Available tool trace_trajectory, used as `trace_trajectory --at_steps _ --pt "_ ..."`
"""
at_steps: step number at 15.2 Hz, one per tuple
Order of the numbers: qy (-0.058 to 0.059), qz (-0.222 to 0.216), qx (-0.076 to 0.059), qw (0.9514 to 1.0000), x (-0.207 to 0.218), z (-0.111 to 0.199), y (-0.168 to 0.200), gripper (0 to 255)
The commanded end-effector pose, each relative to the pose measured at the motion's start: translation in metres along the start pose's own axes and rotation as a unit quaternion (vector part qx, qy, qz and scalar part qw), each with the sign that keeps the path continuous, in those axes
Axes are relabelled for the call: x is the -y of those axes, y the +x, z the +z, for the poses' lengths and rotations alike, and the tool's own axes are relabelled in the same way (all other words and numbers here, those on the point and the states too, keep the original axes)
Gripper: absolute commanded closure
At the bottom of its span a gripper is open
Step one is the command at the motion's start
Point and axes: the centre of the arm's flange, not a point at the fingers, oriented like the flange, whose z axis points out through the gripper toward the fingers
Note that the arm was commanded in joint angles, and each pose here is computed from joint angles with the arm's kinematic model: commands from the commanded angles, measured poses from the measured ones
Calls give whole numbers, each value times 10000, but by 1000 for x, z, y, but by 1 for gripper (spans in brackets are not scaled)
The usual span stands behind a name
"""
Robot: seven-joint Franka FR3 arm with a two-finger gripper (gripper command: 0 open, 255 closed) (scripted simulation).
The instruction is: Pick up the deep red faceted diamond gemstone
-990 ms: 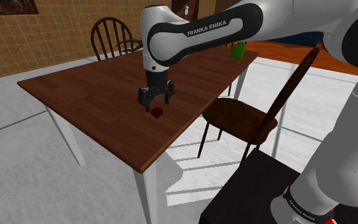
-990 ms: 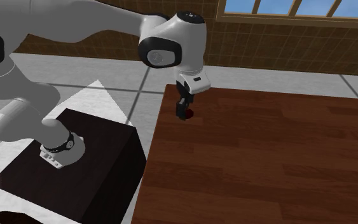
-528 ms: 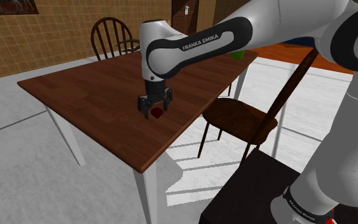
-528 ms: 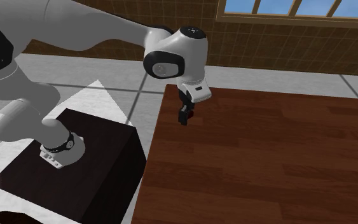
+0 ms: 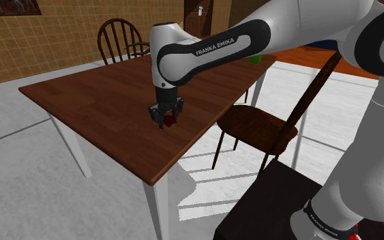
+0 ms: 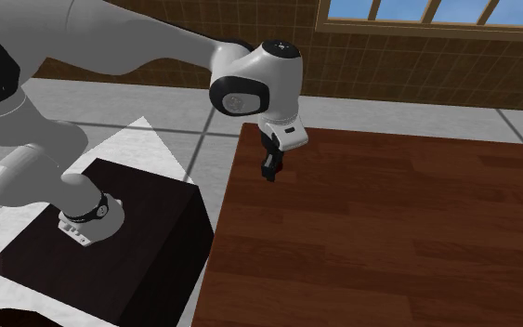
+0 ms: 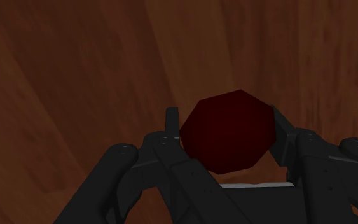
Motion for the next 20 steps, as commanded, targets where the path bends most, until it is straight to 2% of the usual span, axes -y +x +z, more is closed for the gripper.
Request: trace_trajectory --at_steps 1,3,18,20 --pt "-3 1 8 10000 0 1 0 255" --pt "-3 1 9 10000 0 1 0 255" --pt "-3 1 9 10000 1 -78 1 255" --pt "-3 1 9 10000 1 -79 1 255"
